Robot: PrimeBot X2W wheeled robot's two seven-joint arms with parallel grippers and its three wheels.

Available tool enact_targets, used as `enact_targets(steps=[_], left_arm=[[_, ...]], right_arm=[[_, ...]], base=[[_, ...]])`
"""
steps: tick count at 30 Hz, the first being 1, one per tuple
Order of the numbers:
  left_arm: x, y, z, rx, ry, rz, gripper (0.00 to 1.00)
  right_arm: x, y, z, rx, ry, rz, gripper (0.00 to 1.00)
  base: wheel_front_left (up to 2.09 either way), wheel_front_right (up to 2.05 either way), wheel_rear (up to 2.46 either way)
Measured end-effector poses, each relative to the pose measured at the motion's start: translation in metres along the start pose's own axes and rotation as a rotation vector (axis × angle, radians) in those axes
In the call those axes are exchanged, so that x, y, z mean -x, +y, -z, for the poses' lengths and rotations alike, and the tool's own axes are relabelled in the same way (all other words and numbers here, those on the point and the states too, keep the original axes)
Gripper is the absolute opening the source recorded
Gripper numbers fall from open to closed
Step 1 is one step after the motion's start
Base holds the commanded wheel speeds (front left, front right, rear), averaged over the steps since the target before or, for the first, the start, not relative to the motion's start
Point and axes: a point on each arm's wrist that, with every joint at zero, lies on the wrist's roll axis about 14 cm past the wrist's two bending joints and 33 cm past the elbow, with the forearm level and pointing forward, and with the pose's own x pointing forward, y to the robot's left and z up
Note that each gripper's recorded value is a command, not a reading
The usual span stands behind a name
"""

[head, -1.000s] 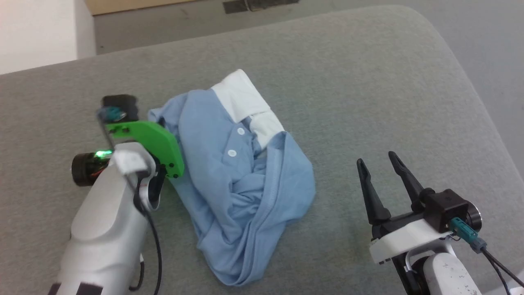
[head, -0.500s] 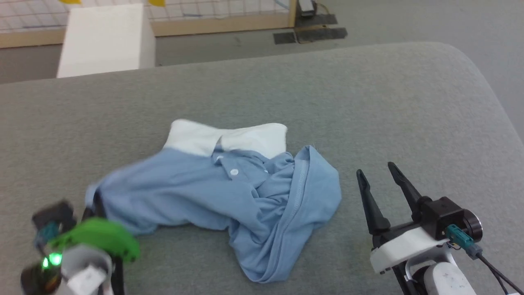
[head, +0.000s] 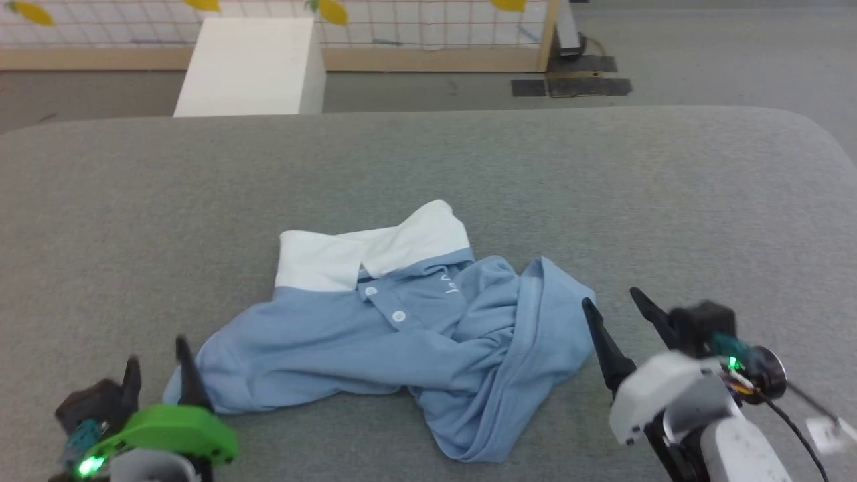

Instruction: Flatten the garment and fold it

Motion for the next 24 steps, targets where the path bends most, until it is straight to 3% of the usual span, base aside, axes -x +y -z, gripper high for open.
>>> enact_targets(steps=[5, 13, 14, 15, 16, 17, 24], left_arm=[[-0.007, -0.023, -0.025, 0.001, -0.143, 0.058, 1.0], [-0.015, -0.028, -0.021, 0.01, -0.148, 0.061, 1.0], [-0.014, -0.025, -0.019, 0.016, -0.145, 0.052, 1.0], [-0.014, -0.022, -0.017, 0.015, -0.141, 0.042, 1.0], [-0.014, -0.019, -0.016, 0.01, -0.141, 0.032, 1.0], [-0.014, -0.015, -0.016, 0.008, -0.142, 0.023, 1.0], [-0.01, -0.007, -0.017, 0.008, -0.147, 0.014, 1.0]], right_arm=[[-0.026, 0.007, 0.017, -0.005, 0.196, -0.033, 1.0], [-0.035, 0.014, 0.084, -0.03, 0.629, -0.071, 1.0], [-0.035, 0.018, 0.086, -0.046, 0.66, -0.089, 0.85], [-0.036, 0.022, 0.087, -0.059, 0.681, -0.107, 0.42], [-0.036, 0.027, 0.087, -0.069, 0.691, -0.124, 0.08], [-0.037, 0.03, 0.084, -0.085, 0.689, -0.139, 0.0], [-0.022, 0.05, 0.041, -0.2, 0.454, -0.197, 0.0]], base=[[0.0, 0.0, 0.0], [0.0, 0.0, 0.0], [0.0, 0.0, 0.0], [0.0, 0.0, 0.0], [0.0, 0.0, 0.0], [0.0, 0.0, 0.0], [0.0, 0.0, 0.0]])
